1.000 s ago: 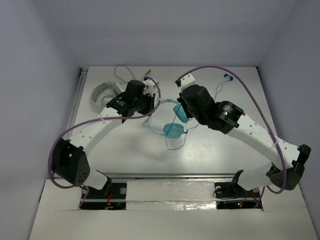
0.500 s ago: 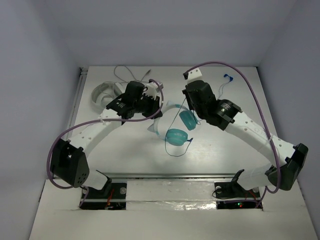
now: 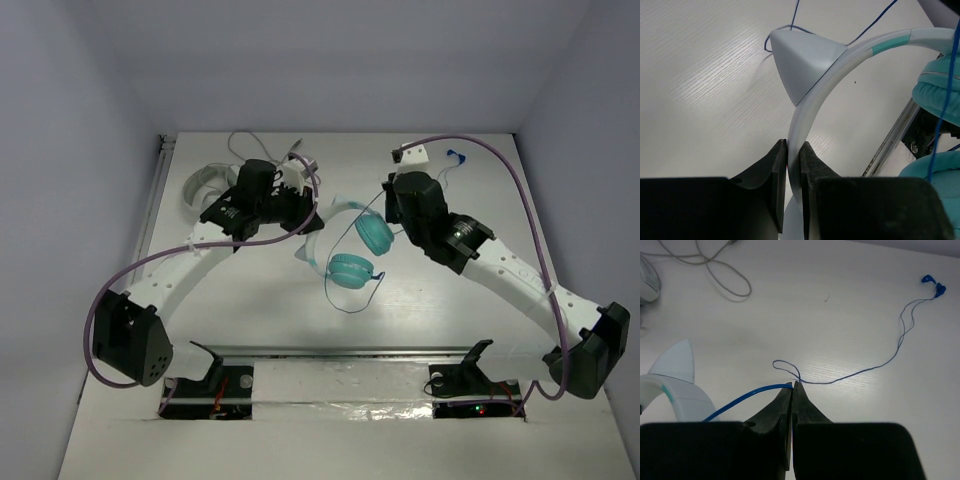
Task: Wrap the headphones
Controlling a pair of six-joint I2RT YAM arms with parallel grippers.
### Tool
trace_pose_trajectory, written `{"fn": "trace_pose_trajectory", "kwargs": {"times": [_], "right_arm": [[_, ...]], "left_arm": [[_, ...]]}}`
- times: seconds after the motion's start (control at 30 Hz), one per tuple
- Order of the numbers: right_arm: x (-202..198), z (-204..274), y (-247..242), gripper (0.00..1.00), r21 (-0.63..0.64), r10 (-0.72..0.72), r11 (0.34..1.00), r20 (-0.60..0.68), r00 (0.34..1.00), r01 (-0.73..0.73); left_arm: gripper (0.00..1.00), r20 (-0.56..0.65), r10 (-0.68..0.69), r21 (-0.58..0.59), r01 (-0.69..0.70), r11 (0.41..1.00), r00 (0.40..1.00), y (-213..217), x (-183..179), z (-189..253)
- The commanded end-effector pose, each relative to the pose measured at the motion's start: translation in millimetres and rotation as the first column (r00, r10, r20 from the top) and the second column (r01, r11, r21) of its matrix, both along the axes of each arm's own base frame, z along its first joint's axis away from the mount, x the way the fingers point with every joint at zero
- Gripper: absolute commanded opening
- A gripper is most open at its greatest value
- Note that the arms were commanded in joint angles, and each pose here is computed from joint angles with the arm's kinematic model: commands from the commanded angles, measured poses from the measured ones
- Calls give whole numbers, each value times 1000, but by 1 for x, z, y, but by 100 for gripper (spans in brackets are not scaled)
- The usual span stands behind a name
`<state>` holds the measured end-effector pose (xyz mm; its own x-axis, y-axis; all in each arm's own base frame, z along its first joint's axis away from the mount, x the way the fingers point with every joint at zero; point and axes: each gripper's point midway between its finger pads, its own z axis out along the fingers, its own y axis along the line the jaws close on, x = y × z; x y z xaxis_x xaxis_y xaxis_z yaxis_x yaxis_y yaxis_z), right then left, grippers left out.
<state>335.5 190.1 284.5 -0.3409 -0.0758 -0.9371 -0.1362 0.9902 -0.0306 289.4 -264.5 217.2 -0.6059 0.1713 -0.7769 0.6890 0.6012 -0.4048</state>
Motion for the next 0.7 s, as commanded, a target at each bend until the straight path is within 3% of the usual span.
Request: {"fn": "trace_pose_trajectory", "kwargs": {"times": [0.0,0.23,0.67], "right_arm": [[7,22,10,0,191,25,981,87,996,-41],[4,32,17,0,337,113,926,178,977,-168],[-13,15,40,0,475,231,814,264,937,-334]], "left_arm": [[0,98,-55,-151,70,986,994,-11,-9,59],[0,141,-18,-197,46,979,990,-4,-7,90],[0,213,89,-352,-9,936,973,1,-6,171]]}}
